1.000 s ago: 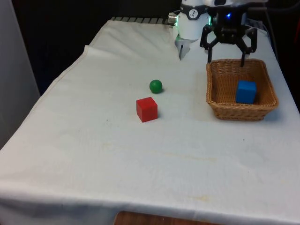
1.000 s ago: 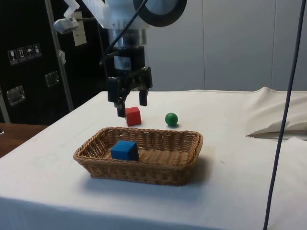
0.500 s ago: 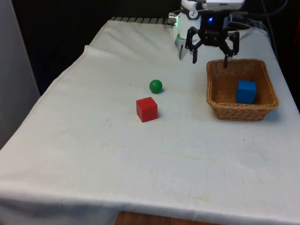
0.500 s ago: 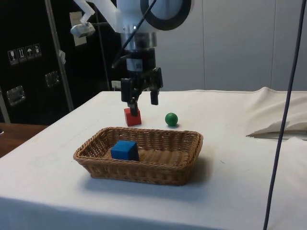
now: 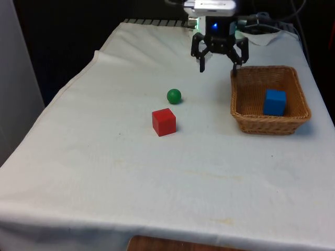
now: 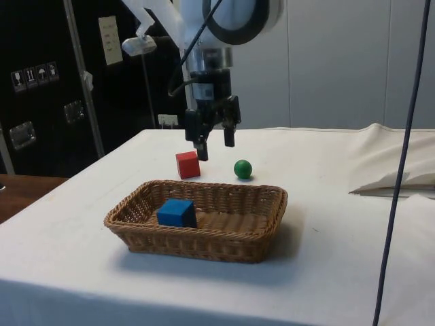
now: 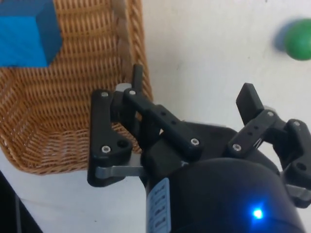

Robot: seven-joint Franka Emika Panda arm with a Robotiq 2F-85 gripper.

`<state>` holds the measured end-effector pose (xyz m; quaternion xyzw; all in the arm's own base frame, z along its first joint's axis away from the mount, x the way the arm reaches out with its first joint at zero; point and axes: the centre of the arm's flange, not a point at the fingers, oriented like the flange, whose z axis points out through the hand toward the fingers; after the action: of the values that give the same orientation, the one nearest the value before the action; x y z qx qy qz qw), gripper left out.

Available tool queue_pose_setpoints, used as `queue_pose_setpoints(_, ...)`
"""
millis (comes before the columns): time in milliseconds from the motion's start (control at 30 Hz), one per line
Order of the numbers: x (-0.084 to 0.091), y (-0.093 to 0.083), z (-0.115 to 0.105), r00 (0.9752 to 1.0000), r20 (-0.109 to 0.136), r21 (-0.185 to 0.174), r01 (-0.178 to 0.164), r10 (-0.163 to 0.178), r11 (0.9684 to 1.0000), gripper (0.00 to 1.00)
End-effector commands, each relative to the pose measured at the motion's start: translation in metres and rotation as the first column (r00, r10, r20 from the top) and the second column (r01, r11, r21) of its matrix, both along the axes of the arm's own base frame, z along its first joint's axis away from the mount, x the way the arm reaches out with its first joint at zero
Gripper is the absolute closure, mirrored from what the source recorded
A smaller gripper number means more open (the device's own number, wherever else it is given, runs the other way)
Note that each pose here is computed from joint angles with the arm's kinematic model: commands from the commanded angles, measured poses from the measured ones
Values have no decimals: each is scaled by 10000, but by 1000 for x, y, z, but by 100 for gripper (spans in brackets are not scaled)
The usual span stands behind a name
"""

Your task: Place all non-red objects into the basket.

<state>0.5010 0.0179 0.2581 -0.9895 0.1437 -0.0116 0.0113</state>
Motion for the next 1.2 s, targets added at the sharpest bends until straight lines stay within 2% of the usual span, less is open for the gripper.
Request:
queue_pose_setpoints(0, -1, -3, 0, 10000, 69, 182, -14, 13, 9998, 0)
queue_pose_setpoints(33, -1, -6, -1, 10000, 65, 205, -4, 3, 9998, 0)
queue_pose_setpoints(67, -1, -6, -1, 10000, -20, 60, 4, -4, 10000, 0)
queue_pose_setpoints(133, -3, -14, -3, 10000, 38, 291, 0, -1, 9996, 0)
queue_pose_setpoints(333, -7, -35, -7, 10000, -20, 478, 24, -23, 9989, 0)
queue_pose_setpoints(367, -5, -35, -8, 9999, -112, 349, 12, -8, 9994, 0)
queue_pose_setpoints(400, -8, -38, -8, 10000, -39, 499, 25, -24, 9988, 0)
queue_pose_setpoints(567, -13, -54, -12, 10000, -73, 588, 31, -27, 9983, 0)
queue_pose_setpoints(600, -13, -54, -12, 10000, -73, 588, 31, -27, 9983, 0)
queue_pose_setpoints(633, -13, -55, -13, 9998, -189, 483, 35, -26, 9988, 0)
queue_pose_setpoints(667, -15, -60, -13, 10000, -85, 597, 36, -31, 9982, 0)
queue_pose_setpoints(900, -20, -75, -21, 9999, -124, 477, 43, -37, 9989, 0)
queue_pose_setpoints(933, -21, -74, -20, 9997, -256, 422, 34, -24, 9991, 0)
queue_pose_setpoints(967, -20, -76, -22, 9999, -105, 443, 28, -23, 9990, 0)
queue_pose_setpoints(1167, -20, -82, -35, 10000, 37, 188, 4, -5, 9998, 0)
